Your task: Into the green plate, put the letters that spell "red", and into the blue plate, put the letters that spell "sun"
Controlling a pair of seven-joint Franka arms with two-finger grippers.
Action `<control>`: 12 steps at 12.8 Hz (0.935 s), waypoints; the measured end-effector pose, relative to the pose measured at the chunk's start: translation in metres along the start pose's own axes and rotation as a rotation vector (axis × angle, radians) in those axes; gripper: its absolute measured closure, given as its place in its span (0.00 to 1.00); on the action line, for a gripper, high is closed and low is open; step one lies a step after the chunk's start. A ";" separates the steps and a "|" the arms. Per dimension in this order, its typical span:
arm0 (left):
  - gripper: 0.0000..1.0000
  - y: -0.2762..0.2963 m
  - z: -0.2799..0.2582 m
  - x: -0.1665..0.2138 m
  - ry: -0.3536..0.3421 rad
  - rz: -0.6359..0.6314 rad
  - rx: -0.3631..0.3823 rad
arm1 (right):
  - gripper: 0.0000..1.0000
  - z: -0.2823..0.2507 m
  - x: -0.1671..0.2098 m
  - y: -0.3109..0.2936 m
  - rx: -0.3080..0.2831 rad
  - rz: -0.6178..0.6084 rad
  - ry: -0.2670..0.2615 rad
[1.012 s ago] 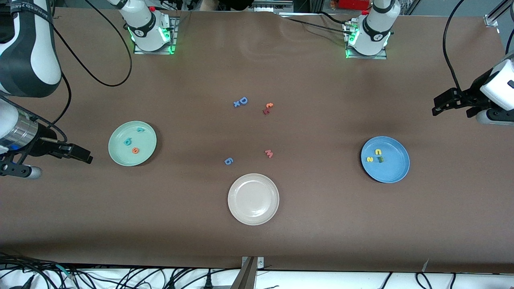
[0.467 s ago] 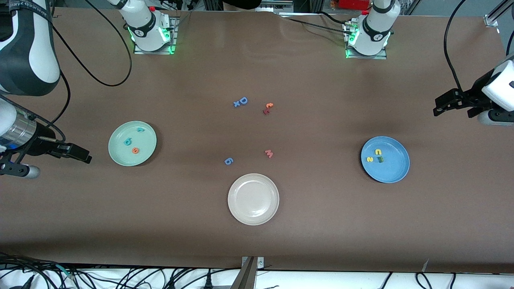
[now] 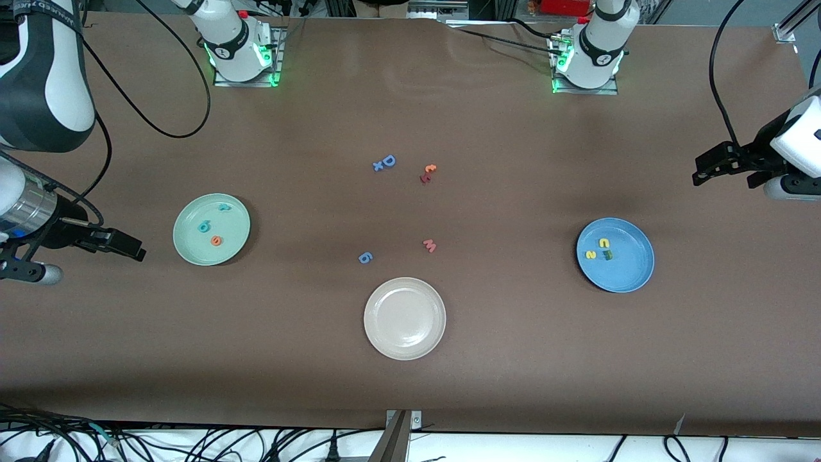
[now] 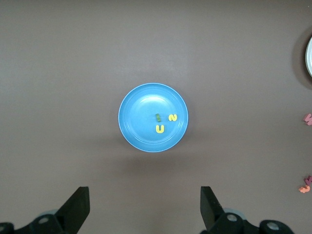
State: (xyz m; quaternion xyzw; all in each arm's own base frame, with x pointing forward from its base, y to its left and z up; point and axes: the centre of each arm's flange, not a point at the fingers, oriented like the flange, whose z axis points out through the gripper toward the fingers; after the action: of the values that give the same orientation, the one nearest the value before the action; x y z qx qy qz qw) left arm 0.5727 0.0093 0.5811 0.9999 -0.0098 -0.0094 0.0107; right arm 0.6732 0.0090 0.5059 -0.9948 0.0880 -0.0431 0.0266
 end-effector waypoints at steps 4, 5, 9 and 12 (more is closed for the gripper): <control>0.00 0.000 0.000 0.000 0.000 0.000 0.000 | 0.00 -0.006 -0.001 0.000 0.002 0.000 0.008; 0.00 0.000 0.000 0.000 0.001 0.000 0.000 | 0.00 -0.006 -0.001 0.000 0.002 0.000 0.008; 0.00 0.000 0.000 0.000 0.000 0.000 0.000 | 0.00 -0.006 -0.001 0.000 0.002 0.000 0.008; 0.00 0.000 0.000 0.000 0.000 0.000 0.000 | 0.00 -0.006 -0.001 0.000 0.002 0.000 0.008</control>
State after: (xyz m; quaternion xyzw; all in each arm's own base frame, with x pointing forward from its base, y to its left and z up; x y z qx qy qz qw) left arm 0.5729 0.0093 0.5813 0.9999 -0.0097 -0.0092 0.0107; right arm 0.6716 0.0090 0.5118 -0.9946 0.0879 -0.0472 0.0271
